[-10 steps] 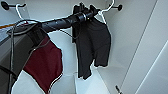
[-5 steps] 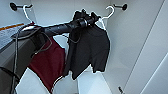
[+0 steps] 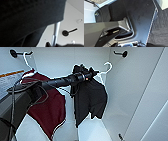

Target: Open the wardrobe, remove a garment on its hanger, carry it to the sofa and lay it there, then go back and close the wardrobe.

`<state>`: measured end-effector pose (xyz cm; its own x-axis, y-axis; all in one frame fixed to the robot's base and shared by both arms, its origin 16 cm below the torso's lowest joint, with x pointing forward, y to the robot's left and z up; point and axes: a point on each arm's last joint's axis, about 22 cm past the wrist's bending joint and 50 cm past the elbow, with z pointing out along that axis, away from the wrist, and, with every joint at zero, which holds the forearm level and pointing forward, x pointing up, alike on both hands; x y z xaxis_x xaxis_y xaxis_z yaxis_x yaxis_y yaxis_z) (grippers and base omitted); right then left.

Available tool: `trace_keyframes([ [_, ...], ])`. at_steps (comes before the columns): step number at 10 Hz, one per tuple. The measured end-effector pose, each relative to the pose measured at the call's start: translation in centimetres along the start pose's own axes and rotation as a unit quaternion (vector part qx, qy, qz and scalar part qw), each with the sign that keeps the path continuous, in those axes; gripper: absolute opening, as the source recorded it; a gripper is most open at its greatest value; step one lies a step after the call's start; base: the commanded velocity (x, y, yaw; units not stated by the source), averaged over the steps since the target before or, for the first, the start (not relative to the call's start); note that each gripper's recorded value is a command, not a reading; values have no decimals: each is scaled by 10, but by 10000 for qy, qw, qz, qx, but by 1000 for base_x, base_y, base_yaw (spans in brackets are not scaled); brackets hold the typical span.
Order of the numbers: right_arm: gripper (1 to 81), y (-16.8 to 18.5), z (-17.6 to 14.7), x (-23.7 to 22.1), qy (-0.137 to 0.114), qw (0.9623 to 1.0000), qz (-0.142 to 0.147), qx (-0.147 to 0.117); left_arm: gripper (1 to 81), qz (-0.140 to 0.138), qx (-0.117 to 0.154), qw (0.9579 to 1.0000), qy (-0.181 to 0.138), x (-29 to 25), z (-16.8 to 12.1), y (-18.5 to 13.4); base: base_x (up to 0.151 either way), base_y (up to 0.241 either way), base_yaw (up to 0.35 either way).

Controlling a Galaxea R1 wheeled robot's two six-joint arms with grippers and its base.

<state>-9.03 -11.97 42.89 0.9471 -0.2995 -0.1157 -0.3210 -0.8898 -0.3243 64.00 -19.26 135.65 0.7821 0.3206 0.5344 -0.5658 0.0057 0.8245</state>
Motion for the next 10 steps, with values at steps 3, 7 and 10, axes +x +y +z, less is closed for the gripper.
trace_keyframes([
  [3,811,-2,0,8,67,10000,-9,11,10,-166,108,9996,-197,-30,-7,-32,-101,0,0],
  [7,811,0,0,4,73,10000,-9,2,10,-90,40,9997,-220,-32,-8,-22,-112,0,0],
  [10,811,-4,2,17,223,9997,-68,57,10,130,-116,9995,-245,-33,-7,17,-112,0,0],
])
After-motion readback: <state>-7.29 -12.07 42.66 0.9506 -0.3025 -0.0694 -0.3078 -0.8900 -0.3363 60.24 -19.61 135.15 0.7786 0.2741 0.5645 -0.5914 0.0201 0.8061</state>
